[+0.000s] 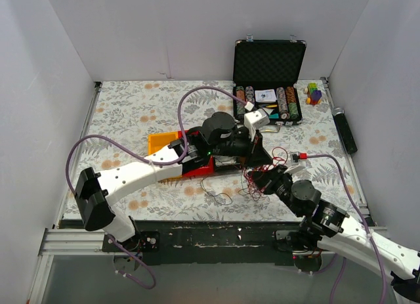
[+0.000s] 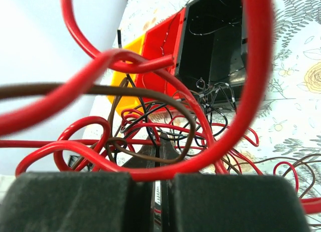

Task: Untangle the cables
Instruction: Untie the cable.

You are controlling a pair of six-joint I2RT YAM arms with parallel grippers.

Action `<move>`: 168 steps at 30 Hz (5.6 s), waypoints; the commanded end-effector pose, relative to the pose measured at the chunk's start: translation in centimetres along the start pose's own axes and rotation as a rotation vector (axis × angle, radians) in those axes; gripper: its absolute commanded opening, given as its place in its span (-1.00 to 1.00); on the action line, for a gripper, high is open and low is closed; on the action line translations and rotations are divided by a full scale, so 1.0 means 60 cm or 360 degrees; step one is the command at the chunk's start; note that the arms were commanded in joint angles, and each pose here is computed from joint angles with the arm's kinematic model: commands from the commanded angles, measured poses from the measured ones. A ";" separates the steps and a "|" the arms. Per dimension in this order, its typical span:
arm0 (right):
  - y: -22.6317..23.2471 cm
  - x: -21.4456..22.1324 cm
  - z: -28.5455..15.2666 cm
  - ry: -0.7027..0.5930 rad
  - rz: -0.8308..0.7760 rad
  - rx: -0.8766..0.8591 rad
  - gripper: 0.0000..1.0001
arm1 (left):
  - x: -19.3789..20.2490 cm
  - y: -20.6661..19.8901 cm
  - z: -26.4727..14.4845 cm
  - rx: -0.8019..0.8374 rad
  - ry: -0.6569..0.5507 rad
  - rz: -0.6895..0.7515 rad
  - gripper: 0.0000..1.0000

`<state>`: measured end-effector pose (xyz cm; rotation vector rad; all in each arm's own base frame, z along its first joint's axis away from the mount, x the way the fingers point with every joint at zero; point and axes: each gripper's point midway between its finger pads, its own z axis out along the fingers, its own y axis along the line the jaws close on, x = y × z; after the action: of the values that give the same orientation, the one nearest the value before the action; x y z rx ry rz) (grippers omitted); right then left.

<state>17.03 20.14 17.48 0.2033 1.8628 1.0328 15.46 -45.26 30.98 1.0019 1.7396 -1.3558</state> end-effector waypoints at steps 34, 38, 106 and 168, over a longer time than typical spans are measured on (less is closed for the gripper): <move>-0.121 -0.002 -0.122 0.0231 0.0003 0.0700 0.11 | -0.276 -0.100 -0.148 -0.0120 -0.0736 0.0919 -1.00; -0.140 0.025 -0.119 0.0315 -0.0002 0.0785 0.19 | -0.355 -0.141 -0.183 -0.0118 -0.0947 0.1084 -1.00; 0.029 -0.055 -0.057 0.0118 -0.0350 0.0075 -0.78 | -0.134 -0.030 -0.162 -0.0266 -0.0465 0.0828 -1.00; -0.125 0.024 -0.024 0.0113 -0.0251 0.0545 0.29 | -0.401 -0.279 -0.204 0.0375 -0.0944 0.0787 -1.00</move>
<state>17.78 16.55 10.83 0.1617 2.0837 0.6013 11.87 -41.13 58.73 0.9610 0.9505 -1.3626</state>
